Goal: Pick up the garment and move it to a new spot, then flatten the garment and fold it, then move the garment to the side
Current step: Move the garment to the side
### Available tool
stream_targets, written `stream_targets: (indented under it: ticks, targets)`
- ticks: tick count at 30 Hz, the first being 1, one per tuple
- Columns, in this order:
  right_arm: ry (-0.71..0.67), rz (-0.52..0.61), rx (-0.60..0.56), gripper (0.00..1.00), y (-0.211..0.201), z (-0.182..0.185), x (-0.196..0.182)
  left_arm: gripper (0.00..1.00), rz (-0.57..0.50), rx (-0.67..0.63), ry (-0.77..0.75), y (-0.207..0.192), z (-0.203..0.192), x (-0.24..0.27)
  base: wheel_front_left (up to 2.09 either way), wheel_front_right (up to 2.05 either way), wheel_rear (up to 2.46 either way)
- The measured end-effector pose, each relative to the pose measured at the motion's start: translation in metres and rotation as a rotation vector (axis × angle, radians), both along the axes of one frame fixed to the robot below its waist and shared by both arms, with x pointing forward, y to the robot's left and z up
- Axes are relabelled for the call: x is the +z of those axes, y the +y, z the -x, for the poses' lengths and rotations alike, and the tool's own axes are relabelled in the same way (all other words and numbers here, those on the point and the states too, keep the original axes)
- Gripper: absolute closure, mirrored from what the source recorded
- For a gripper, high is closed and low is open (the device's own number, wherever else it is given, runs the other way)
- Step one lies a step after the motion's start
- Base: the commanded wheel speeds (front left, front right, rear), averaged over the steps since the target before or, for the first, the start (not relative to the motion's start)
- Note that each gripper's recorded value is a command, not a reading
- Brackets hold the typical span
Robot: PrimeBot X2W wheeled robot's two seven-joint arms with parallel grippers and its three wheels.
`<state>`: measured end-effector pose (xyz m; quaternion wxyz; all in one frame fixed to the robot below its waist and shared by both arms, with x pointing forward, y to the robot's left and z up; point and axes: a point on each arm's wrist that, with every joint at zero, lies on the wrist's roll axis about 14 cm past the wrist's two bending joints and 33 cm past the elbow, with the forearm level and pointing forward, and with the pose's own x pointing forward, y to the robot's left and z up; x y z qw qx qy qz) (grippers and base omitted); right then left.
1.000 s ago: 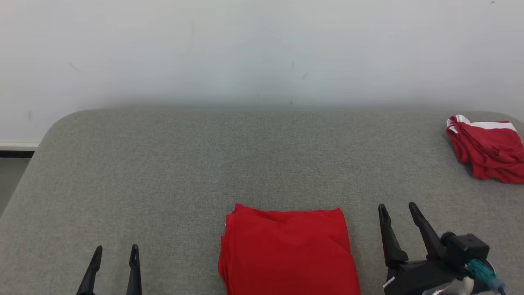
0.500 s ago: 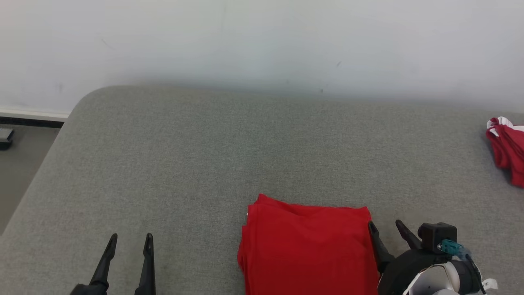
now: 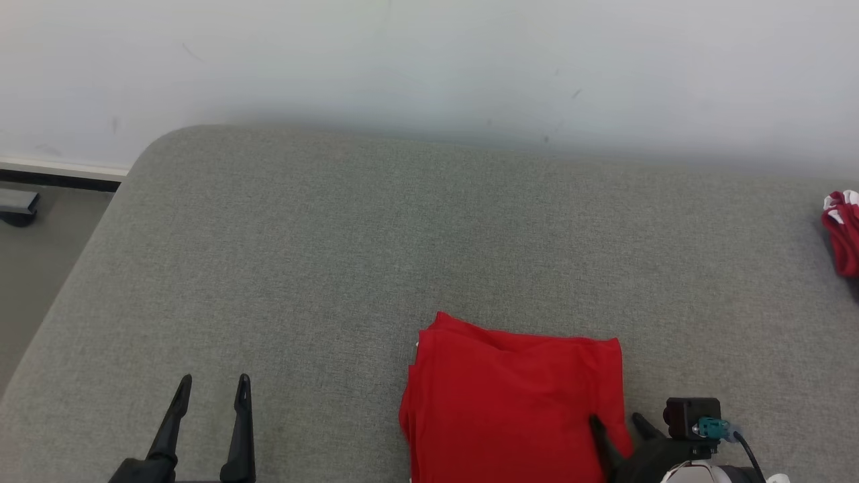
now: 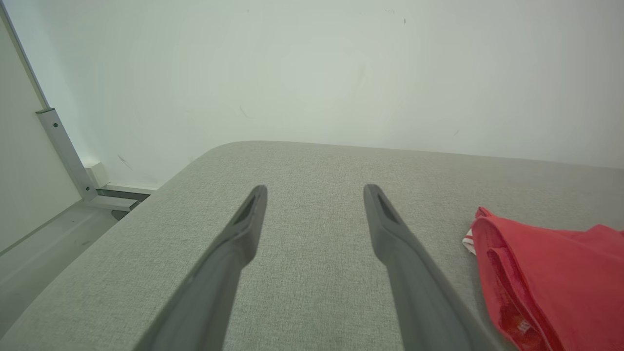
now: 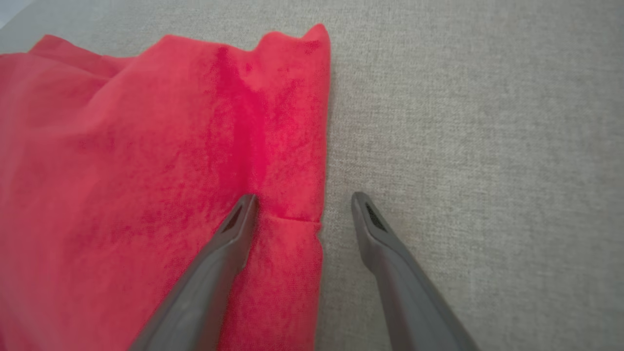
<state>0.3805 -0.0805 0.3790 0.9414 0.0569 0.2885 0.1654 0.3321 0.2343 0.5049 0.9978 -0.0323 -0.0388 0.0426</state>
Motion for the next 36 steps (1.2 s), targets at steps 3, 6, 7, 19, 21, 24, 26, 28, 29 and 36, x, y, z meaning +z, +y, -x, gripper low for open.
stream_targets:
  ticks: [3, 6, 7, 19, 21, 24, 26, 28, 29, 36]
  targets:
    - [0.034, -0.017, 0.012, 0.10, 0.006, 0.005, -0.005, 0.00, 0.001, 0.000, -0.001, 0.000, -0.001, 0.000, 0.00, 0.00, 0.00]
    - [0.072, -0.018, 0.039, 0.65, 0.012, 0.011, -0.012, 0.00, 0.003, 0.000, -0.001, 0.000, -0.004, 0.000, 0.00, 0.00, 0.00]
    - [0.082, -0.034, 0.042, 0.76, 0.015, 0.013, -0.013, 0.00, 0.005, 0.000, -0.003, -0.001, -0.005, 0.001, 0.00, 0.00, 0.00]
    - [-0.044, -0.033, 0.054, 1.00, 0.015, -0.035, 0.019, 0.00, 0.012, 0.000, 0.006, -0.001, -0.015, -0.002, 0.00, 0.00, 0.00]
    - [-0.084, -0.015, 0.060, 1.00, 0.011, -0.053, 0.031, 0.00, 0.011, -0.005, 0.007, -0.002, -0.019, -0.003, 0.00, 0.00, 0.00]
    - [-0.135, 0.016, 0.077, 1.00, 0.006, -0.079, 0.050, 0.00, 0.009, -0.014, 0.011, -0.005, -0.026, -0.004, 0.00, 0.00, 0.00]
    - [-0.166, 0.043, 0.084, 1.00, 0.000, -0.097, 0.061, 0.00, 0.008, -0.023, 0.012, -0.007, -0.033, -0.005, 0.00, 0.00, 0.00]
    - [-0.188, 0.067, 0.082, 1.00, -0.009, -0.114, 0.070, 0.00, 0.006, -0.034, 0.013, -0.009, -0.041, -0.005, 0.00, 0.00, 0.00]
    - [-0.199, 0.087, 0.083, 1.00, -0.015, -0.122, 0.074, 0.00, 0.005, -0.040, 0.013, -0.011, -0.045, -0.006, 0.00, 0.00, 0.00]
    - [-0.262, 0.217, 0.037, 1.00, -0.073, -0.177, 0.098, 0.00, -0.015, -0.091, 0.024, -0.021, -0.078, -0.014, 0.00, 0.00, 0.00]
